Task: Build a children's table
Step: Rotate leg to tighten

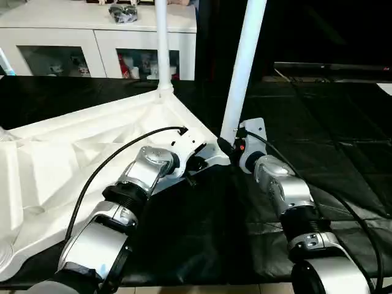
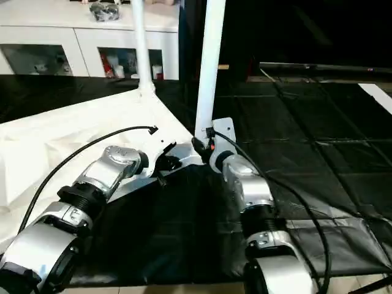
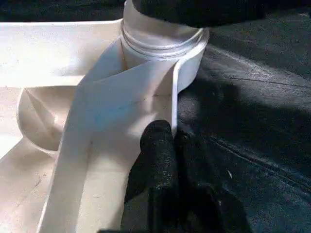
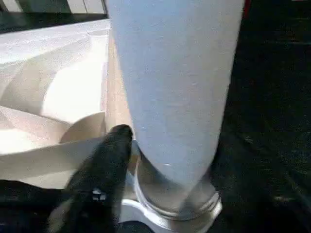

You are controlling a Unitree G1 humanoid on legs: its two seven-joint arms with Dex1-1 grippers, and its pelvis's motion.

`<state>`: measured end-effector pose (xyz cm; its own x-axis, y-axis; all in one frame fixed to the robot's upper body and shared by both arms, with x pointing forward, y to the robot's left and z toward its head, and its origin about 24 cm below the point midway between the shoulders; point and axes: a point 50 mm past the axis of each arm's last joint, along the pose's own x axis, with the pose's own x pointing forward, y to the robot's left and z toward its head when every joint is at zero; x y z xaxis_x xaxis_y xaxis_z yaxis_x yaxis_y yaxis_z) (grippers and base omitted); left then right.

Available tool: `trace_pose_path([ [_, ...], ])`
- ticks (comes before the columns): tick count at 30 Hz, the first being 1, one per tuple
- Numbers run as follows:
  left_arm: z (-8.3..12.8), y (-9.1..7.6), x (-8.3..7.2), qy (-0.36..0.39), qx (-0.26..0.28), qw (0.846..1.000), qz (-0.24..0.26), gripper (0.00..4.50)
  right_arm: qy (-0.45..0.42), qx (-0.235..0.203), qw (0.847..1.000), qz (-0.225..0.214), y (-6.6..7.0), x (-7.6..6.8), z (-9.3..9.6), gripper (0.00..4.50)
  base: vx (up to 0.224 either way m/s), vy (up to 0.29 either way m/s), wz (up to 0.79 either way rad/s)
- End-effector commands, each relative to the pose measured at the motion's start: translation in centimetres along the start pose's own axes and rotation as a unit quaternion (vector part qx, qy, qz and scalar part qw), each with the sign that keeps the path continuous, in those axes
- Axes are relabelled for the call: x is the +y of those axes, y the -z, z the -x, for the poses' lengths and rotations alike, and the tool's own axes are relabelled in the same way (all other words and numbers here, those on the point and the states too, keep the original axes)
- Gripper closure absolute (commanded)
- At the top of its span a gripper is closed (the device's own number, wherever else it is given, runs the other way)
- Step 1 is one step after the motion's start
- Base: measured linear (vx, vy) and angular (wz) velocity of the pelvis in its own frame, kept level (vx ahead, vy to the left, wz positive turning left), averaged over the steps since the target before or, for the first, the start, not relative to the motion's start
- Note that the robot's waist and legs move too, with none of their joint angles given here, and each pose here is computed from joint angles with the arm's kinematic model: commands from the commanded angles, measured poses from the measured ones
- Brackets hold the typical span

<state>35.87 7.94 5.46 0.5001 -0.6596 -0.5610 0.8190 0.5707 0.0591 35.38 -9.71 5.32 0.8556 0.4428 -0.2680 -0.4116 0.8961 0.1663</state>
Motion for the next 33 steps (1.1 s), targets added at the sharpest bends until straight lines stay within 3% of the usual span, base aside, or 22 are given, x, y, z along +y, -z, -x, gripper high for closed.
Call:
trace_pose_path([
  [1,-0.8,-2.6,-1.0,0.010,-0.043,0.999,-0.031,4.50,-0.098,0.040,0.994,-0.037,2.0,4.8,-1.1,1.58,0.000,0.000,0.00],
  [6,-0.2,-1.7,-0.4,0.016,-0.036,0.999,-0.031,4.50,-0.095,0.023,0.995,-0.034,1.6,4.1,-0.8,1.03,0.000,0.000,0.00],
  [8,0.3,-1.1,-0.1,0.020,-0.032,0.999,-0.040,4.50,-0.091,0.017,0.996,-0.005,1.4,3.2,-0.4,0.94,0.000,0.000,0.00],
  [12,1.1,-0.4,0.1,0.045,-0.032,0.997,-0.059,4.50,-0.092,0.004,0.996,-0.003,0.7,1.3,0.6,0.57,0.000,0.000,0.00],
  [17,2.1,0.6,0.4,0.077,-0.023,0.994,-0.078,4.50,-0.176,0.004,0.984,0.021,0.1,0.1,2.6,0.09,0.000,0.000,0.00],
  [20,2.6,1.2,0.5,0.095,-0.014,0.990,-0.098,4.50,-0.219,0.018,0.974,0.052,0.0,-0.9,3.6,0.04,0.000,0.000,0.00],
  [24,4.1,2.2,0.6,0.159,-0.009,0.977,-0.139,4.50,-0.296,0.046,0.946,0.125,0.0,-2.5,5.4,0.04,0.000,0.000,0.00],
  [30,5.5,3.0,0.3,0.231,0.011,0.957,-0.175,4.50,-0.345,0.059,0.928,0.123,-0.2,-3.2,6.3,0.04,0.000,0.000,0.00],
  [33,6.2,3.6,0.1,0.268,0.029,0.942,-0.203,4.50,-0.387,0.071,0.912,0.117,-0.2,-3.2,6.7,0.04,0.000,0.000,0.00],
])
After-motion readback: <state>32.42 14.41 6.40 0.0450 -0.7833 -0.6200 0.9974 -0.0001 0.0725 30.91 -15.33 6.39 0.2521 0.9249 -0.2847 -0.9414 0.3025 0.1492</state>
